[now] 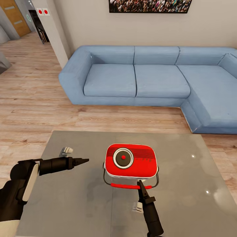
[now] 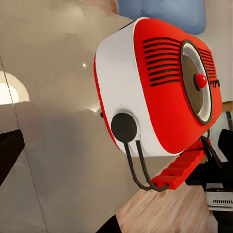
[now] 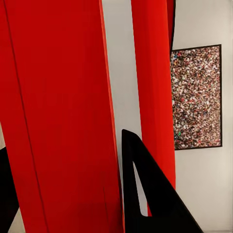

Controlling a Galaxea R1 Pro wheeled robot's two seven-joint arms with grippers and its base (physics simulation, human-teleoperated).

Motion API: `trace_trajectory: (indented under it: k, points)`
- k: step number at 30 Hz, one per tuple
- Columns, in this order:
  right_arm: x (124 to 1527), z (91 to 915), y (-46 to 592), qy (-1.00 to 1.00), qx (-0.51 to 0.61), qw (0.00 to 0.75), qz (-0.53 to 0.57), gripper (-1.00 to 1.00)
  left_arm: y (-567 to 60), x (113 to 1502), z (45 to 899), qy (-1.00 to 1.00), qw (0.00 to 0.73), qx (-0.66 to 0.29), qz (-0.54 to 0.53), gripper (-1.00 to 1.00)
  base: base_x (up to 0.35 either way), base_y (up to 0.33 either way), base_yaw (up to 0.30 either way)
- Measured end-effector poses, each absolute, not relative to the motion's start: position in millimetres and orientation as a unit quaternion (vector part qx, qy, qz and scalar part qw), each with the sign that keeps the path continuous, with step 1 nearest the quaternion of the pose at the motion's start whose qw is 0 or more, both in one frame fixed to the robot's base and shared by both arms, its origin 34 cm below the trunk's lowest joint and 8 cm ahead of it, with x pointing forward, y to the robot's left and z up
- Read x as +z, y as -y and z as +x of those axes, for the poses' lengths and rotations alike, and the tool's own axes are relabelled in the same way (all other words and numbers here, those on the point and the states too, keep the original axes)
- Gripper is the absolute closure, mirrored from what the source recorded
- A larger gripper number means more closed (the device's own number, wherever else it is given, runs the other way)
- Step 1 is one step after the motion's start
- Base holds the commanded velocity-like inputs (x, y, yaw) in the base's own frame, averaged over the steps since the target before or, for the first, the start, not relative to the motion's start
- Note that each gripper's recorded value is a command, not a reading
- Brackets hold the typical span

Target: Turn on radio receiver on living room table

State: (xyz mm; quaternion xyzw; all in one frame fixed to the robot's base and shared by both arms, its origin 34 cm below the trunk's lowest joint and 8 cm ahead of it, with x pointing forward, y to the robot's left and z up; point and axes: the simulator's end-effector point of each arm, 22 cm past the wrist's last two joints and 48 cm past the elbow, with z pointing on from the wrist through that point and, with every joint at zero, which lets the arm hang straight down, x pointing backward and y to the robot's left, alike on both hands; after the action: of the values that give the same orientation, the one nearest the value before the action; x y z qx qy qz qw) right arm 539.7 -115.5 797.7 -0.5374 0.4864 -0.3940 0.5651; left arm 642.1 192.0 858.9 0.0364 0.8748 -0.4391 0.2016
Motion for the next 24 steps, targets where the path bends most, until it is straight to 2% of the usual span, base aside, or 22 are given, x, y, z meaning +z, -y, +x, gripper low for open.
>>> trace_trajectory:
  k: [10,24]
  points:
    - [797,540,116,-0.486,-0.395,0.564,-0.538,1.0,-188,865,650,-0.871,0.209,-0.443,0.039,-1.0,0.0,0.0,0.0]
    - [797,540,115,-0.486,-0.396,0.563,-0.538,1.0,-144,886,667,-0.845,0.226,-0.484,0.04,-1.0,0.0,0.0,0.0]
